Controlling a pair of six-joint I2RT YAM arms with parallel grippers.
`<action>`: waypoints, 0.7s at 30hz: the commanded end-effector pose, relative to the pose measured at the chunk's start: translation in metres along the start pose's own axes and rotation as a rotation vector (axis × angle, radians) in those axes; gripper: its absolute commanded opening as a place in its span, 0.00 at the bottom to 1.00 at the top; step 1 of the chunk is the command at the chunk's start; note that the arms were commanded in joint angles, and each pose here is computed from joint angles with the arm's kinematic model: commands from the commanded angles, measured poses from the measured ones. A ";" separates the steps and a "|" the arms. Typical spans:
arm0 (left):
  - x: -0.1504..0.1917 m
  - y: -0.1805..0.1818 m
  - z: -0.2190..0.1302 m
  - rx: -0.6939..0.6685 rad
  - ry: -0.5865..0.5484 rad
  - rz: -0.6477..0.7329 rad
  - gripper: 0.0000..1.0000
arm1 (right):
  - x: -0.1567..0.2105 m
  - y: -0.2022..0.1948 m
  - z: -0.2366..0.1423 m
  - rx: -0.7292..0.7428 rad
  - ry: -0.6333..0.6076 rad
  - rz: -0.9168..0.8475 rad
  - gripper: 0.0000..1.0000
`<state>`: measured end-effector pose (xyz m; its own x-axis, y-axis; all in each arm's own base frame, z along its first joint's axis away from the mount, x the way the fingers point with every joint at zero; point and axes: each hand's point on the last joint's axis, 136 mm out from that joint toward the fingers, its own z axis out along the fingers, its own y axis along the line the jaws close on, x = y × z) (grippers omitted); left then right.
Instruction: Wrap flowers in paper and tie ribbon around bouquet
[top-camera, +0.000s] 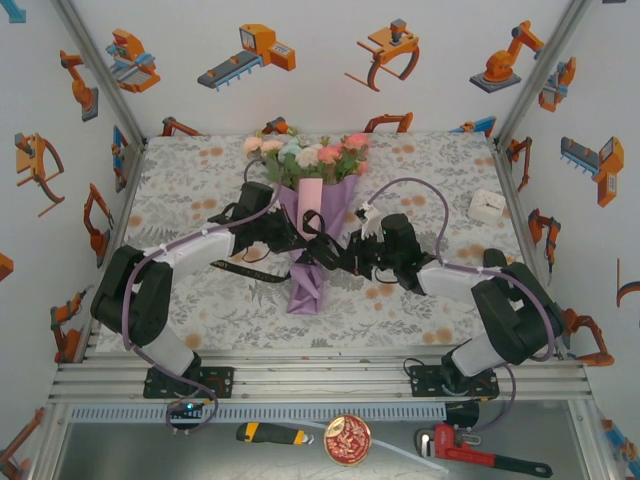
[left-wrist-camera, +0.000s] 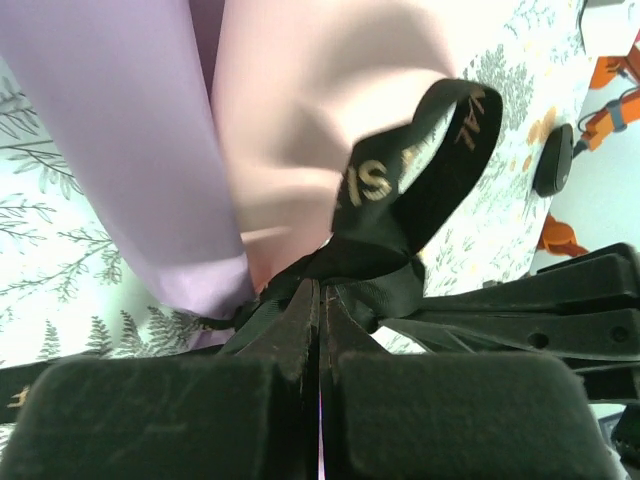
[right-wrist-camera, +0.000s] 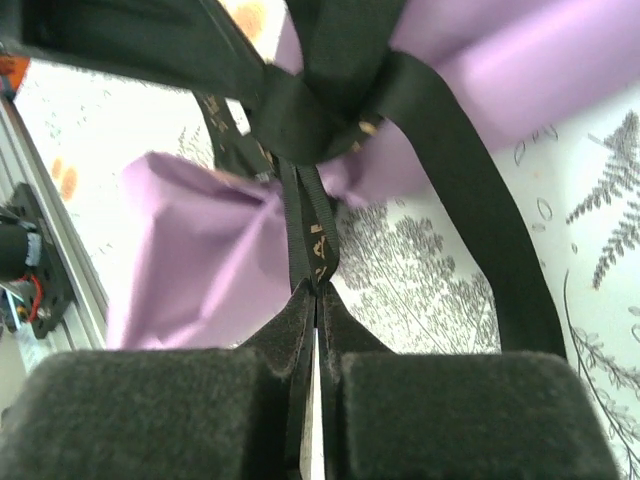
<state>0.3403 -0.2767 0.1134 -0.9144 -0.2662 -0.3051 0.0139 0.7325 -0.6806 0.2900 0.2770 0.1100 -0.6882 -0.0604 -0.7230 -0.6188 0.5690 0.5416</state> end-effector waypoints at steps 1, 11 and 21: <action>-0.010 -0.010 -0.011 0.027 -0.054 0.006 0.00 | 0.013 -0.007 -0.002 0.025 0.042 0.000 0.04; -0.011 -0.006 -0.016 0.003 -0.068 0.019 0.00 | 0.011 -0.013 -0.015 0.094 0.025 -0.013 0.02; -0.046 -0.053 -0.053 0.035 -0.186 0.271 0.36 | -0.004 -0.001 -0.013 0.047 0.015 -0.036 0.02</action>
<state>0.3487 -0.2725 0.1514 -0.8699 -0.2314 -0.4356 0.1269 0.7485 -0.6509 0.2809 0.2614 0.1007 -0.7047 -0.0965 -0.7029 -0.5934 0.6232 0.5094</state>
